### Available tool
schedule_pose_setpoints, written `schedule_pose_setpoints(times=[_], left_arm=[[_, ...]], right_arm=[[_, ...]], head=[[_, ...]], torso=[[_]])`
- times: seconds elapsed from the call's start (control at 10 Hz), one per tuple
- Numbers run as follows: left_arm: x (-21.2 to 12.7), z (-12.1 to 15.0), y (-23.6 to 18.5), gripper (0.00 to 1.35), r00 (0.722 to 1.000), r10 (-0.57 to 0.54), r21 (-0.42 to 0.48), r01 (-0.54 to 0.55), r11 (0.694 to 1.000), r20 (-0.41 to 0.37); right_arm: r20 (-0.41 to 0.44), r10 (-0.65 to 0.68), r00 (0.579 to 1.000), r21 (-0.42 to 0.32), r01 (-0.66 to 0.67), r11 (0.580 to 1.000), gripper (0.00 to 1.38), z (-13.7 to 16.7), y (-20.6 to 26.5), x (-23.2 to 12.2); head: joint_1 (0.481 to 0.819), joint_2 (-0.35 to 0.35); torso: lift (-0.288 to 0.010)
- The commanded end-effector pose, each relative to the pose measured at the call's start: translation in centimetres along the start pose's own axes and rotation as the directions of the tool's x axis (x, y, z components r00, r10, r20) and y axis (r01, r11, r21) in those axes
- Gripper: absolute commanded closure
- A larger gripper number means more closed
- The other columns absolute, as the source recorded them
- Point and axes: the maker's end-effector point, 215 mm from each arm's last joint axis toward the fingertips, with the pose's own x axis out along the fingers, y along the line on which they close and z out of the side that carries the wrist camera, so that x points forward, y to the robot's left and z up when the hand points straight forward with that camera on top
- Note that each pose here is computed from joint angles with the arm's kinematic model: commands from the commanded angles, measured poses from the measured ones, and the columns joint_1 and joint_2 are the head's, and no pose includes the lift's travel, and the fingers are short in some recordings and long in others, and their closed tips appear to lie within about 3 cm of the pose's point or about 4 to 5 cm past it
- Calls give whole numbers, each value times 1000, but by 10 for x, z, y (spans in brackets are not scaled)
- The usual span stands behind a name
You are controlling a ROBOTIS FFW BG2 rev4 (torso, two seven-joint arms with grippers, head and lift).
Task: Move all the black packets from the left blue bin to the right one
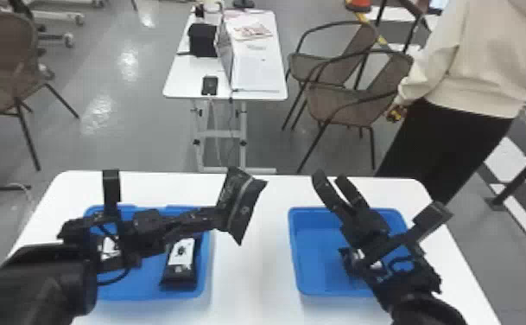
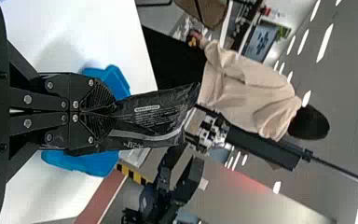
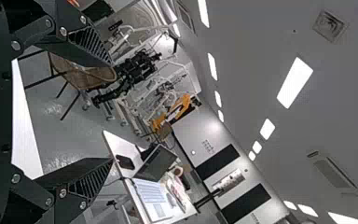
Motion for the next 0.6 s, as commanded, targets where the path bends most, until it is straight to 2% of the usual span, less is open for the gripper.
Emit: schedule_pose_setpoints(times=[0.0,0.3,0.5], left_arm=[[32,1,-16,1216,994,-106,-15,105,994,-29],[55,-1,-26,1216,984,-170,-46,167,985,-52],[56,-1,-26,1216,983,-171,-48,169,984,-58]], right_arm=[[-25,32,999,16,-32,999,321,-10,11,10],[-66,108,992,29,-106,994,321,-25,35,21],[-75,138,988,35,-135,990,321,-30,46,24]], head=[[695,-111],[695,-134],[695,-128]], torso=[[0],[0],[0]])
